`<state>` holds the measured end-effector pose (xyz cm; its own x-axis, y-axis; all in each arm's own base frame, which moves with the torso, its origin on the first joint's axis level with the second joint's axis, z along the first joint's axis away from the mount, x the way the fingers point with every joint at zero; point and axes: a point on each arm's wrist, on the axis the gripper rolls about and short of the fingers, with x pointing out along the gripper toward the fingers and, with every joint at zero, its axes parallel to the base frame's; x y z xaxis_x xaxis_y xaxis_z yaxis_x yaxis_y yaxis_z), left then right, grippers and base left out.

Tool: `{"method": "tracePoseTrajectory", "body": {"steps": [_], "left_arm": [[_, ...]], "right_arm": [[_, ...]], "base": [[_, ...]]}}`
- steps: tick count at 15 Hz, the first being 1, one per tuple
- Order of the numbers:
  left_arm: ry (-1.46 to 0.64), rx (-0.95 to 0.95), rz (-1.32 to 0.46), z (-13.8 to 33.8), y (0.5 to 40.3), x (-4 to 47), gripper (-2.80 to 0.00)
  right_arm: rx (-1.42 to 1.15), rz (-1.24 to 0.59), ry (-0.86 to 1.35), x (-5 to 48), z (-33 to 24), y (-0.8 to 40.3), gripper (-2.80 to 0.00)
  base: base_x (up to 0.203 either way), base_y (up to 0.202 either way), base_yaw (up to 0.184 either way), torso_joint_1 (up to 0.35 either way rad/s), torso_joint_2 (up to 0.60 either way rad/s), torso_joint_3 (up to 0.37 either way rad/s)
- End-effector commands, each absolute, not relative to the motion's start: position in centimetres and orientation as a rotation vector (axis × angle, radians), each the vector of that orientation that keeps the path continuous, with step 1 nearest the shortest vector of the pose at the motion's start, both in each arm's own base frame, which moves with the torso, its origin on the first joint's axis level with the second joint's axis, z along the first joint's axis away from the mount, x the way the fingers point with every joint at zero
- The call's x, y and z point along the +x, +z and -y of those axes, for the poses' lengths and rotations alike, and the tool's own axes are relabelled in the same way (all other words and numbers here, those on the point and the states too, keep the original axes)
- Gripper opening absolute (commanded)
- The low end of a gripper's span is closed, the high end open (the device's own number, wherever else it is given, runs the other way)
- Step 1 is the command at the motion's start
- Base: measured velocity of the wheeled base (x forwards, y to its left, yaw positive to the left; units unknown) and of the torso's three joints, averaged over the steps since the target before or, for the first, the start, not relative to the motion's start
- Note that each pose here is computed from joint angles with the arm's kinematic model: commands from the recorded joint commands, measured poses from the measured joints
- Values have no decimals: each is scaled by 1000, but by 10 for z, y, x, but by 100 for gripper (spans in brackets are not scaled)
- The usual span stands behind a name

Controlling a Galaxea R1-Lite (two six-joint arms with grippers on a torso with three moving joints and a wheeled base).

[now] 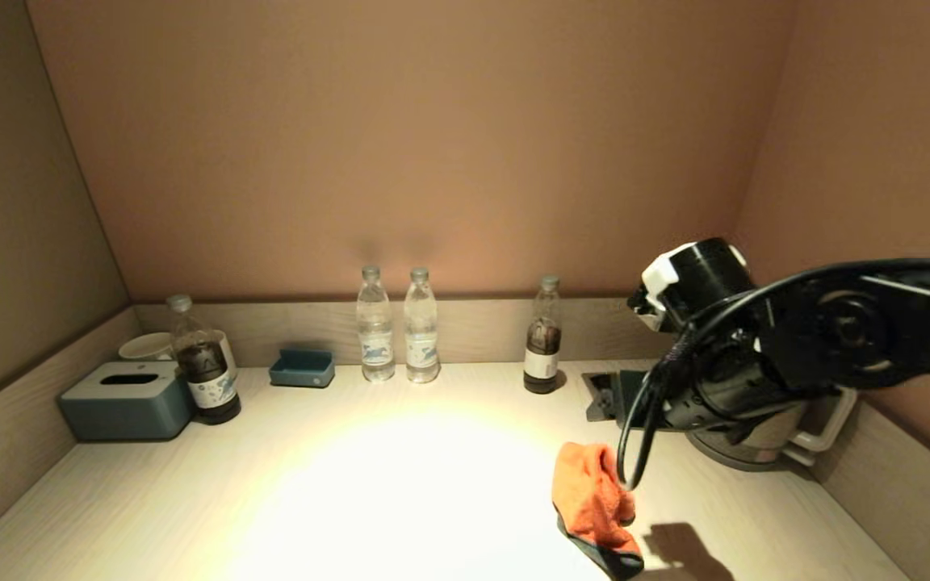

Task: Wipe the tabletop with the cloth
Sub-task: Sweep the stains on the table

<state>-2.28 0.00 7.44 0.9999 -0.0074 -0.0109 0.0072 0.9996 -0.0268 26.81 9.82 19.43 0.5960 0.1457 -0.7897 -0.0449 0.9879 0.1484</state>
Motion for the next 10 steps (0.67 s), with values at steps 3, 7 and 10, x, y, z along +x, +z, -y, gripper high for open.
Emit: {"method": "tracePoseTrajectory", "body": {"steps": [3, 7, 10], "left_arm": [[-8, -28, -11, 0, 74, -23, -280], [-6, -28, -11, 0, 74, -23, -280], [-8, -28, -11, 0, 74, -23, -280]], "right_arm": [[123, -870, 154, 212, -79, 212, 0], [100, -971, 151, 225, -84, 186, 0], [104, -1063, 160, 242, -90, 164, 0]], "base": [[0, 0, 0, 0, 0, 0], [0, 0, 0, 0, 0, 0], [0, 0, 0, 0, 0, 0]]}}
